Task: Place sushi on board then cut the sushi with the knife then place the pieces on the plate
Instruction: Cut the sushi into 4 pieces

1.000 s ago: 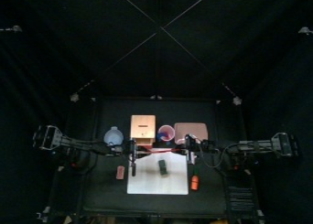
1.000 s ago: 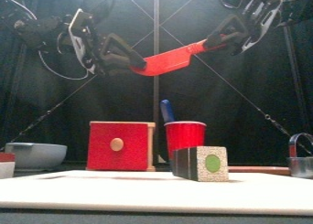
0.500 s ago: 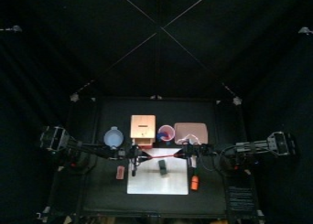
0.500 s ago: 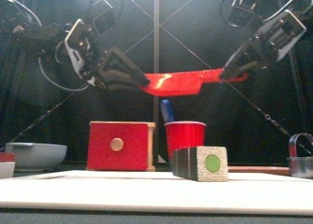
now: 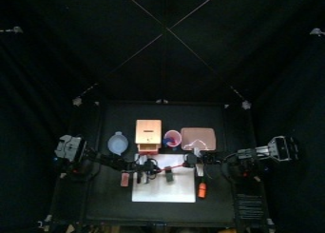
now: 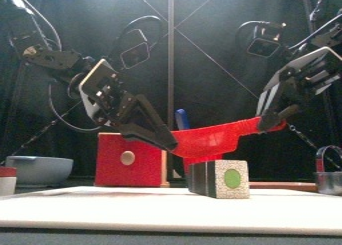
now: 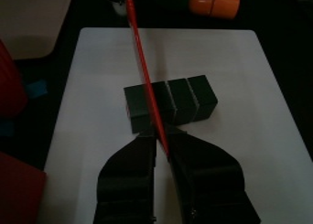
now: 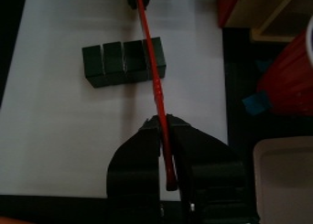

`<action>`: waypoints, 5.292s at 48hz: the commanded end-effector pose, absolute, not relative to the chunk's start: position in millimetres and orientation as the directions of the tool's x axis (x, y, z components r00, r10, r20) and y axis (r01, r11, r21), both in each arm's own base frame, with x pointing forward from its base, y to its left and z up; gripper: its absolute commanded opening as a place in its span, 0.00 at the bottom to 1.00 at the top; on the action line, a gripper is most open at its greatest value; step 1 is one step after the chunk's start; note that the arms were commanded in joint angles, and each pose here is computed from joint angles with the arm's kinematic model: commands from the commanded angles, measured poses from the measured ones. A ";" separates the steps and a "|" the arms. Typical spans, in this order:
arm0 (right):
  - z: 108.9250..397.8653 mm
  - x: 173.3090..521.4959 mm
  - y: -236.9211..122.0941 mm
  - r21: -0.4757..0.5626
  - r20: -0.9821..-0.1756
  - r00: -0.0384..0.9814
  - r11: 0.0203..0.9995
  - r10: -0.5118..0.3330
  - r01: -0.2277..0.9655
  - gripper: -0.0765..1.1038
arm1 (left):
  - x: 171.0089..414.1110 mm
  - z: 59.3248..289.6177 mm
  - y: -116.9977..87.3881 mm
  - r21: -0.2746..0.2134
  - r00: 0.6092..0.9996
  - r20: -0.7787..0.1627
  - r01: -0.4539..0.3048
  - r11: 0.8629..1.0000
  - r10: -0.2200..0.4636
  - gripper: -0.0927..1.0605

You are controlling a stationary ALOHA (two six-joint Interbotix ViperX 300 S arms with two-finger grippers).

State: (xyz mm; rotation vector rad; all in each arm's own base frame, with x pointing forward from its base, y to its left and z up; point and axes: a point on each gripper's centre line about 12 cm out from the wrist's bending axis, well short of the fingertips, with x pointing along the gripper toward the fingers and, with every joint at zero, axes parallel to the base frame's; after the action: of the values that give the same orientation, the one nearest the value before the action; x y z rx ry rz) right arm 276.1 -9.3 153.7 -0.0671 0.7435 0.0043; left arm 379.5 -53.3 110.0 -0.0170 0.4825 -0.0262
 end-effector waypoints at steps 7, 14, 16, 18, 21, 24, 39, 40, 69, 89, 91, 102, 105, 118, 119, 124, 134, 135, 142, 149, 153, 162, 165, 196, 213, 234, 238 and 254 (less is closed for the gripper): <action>159.0 279.0 -11.5 -0.052 -0.656 0.754 0.999 -0.029 -0.007 0.37 | 383.1 125.8 -64.0 -0.032 0.895 -0.442 0.051 0.998 -0.060 0.54; 156.4 277.7 -9.9 -0.049 -0.661 0.750 0.999 -0.025 -0.010 0.37 | 382.7 125.0 -64.9 -0.038 0.884 -0.463 0.054 0.998 -0.066 0.54; 154.7 277.4 -9.9 -0.048 -0.666 0.746 0.999 -0.025 -0.010 0.37 | 382.5 124.1 -64.9 -0.038 0.882 -0.467 0.054 0.998 -0.066 0.54; 154.2 277.4 -9.9 -0.046 -0.667 0.745 0.999 -0.024 -0.008 0.37 | 382.3 124.6 -65.5 -0.038 0.882 -0.467 0.056 0.998 -0.068 0.54; 152.8 276.2 -8.1 -0.041 -0.670 0.742 0.999 -0.020 -0.011 0.37 | 382.3 124.6 -65.5 -0.038 0.882 -0.467 0.056 0.998 -0.068 0.54; 152.7 275.8 -8.1 -0.039 -0.670 0.742 0.999 -0.020 -0.009 0.37 | 382.1 124.4 -66.1 -0.041 0.881 -0.469 0.056 0.998 -0.069 0.54; 148.7 274.2 -7.6 -0.035 -0.680 0.733 0.999 -0.018 -0.008 0.37 | 381.6 119.8 -66.0 -0.038 0.875 -0.479 0.056 0.998 -0.067 0.54; 147.9 274.3 -7.6 -0.035 -0.683 0.731 0.999 -0.018 -0.008 0.37 | 382.0 118.4 -66.1 -0.036 0.874 -0.482 0.057 0.998 -0.068 0.54; 115.9 280.1 -8.6 -0.039 -0.747 0.665 0.999 -0.025 -0.006 0.37 | 375.0 84.0 -64.8 -0.064 0.789 -0.613 0.020 0.998 -0.055 0.54; 122.4 299.4 -7.6 -0.075 -0.736 0.677 0.996 -0.019 -0.054 0.37 | 373.8 92.4 -55.8 -0.088 0.793 -0.608 -0.029 0.996 -0.031 0.54; 126.4 299.9 -4.1 -0.078 -0.733 0.681 0.994 -0.009 -0.071 0.37 | 373.5 95.4 -55.8 -0.090 0.797 -0.603 -0.028 0.996 -0.032 0.54; 151.0 302.8 -2.1 -0.107 -0.679 0.734 0.990 -0.004 -0.095 0.37 | 372.8 112.9 -55.6 -0.099 0.824 -0.566 -0.024 0.995 -0.037 0.54; 157.4 302.6 -2.1 -0.118 -0.665 0.747 0.988 -0.003 -0.101 0.37 | 372.2 119.0 -54.9 -0.101 0.832 -0.553 -0.023 0.995 -0.037 0.54; 172.0 293.9 0.9 -0.124 -0.657 0.754 0.985 0.011 -0.122 0.37 | 362.4 134.6 -44.1 -0.109 0.855 -0.519 -0.046 0.993 -0.017 0.57; 171.8 293.2 1.1 -0.120 -0.661 0.750 0.985 0.012 -0.122 0.37 | 361.6 134.8 -43.4 -0.109 0.855 -0.519 -0.048 0.993 -0.016 0.57; 173.1 289.6 1.9 -0.112 -0.677 0.736 0.985 0.019 -0.128 0.37 | 360.0 137.9 -41.1 -0.109 0.862 -0.508 -0.053 0.993 -0.010 0.62; 178.0 285.8 3.1 -0.105 -0.683 0.730 0.985 0.027 -0.134 0.37 | 360.2 142.2 -36.8 -0.106 0.880 -0.475 -0.065 0.992 0.007 0.77; 177.8 285.2 3.1 -0.106 -0.684 0.729 0.985 0.027 -0.135 0.37 | 360.6 142.9 -36.7 -0.105 0.883 -0.470 -0.065 0.992 0.008 0.79; 178.0 284.6 3.1 -0.107 -0.684 0.729 0.985 0.027 -0.136 0.37 | 362.1 146.8 -34.2 -0.098 0.911 -0.412 -0.077 0.992 0.030 0.84; 177.5 284.2 3.1 -0.107 -0.685 0.728 0.985 0.027 -0.137 0.37 | 367.4 152.1 -34.0 -0.080 0.949 -0.311 -0.085 0.993 0.056 0.84; 177.5 284.2 3.1 -0.107 -0.685 0.728 0.985 0.027 -0.137 0.37 | 369.2 147.9 -35.2 -0.069 0.957 -0.284 -0.088 0.994 0.064 0.84; 177.6 284.3 3.1 -0.108 -0.684 0.729 0.985 0.026 -0.137 0.37 | 374.0 135.8 -37.0 -0.055 0.951 -0.304 -0.081 0.995 0.060 0.83; 177.6 284.3 2.7 -0.106 -0.684 0.729 0.985 0.025 -0.134 0.37 | 374.4 136.3 -37.0 -0.056 0.951 -0.302 -0.082 0.995 0.061 0.83; 170.4 284.9 2.8 -0.101 -0.703 0.711 0.986 0.026 -0.136 0.37 | 374.5 140.3 -35.1 -0.061 0.954 -0.293 -0.087 0.994 0.066 0.57; 166.3 287.4 3.1 -0.103 -0.714 0.700 0.985 0.026 -0.142 0.37 | 374.2 141.6 -40.7 -0.059 0.955 -0.291 -0.070 0.996 0.050 0.58; 168.4 289.1 2.1 -0.107 -0.709 0.705 0.984 0.023 -0.141 0.37 | 376.0 139.1 -41.7 -0.038 0.954 -0.297 -0.058 0.998 0.044 0.65; 167.9 288.7 2.1 -0.106 -0.710 0.704 0.985 0.023 -0.140 0.37 | 376.0 138.3 -41.8 -0.038 0.953 -0.300 -0.058 0.998 0.044 0.65; 169.4 289.9 1.7 -0.107 -0.706 0.707 0.985 0.022 -0.138 0.37 | 379.7 129.8 -42.5 -0.047 0.926 -0.376 -0.051 0.998 0.030 0.64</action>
State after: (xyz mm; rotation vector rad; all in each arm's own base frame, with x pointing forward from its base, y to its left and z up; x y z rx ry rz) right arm 283.9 2.2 158.7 -0.1562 0.8172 0.0950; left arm 371.3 -43.0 118.3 -0.0495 0.4181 0.0408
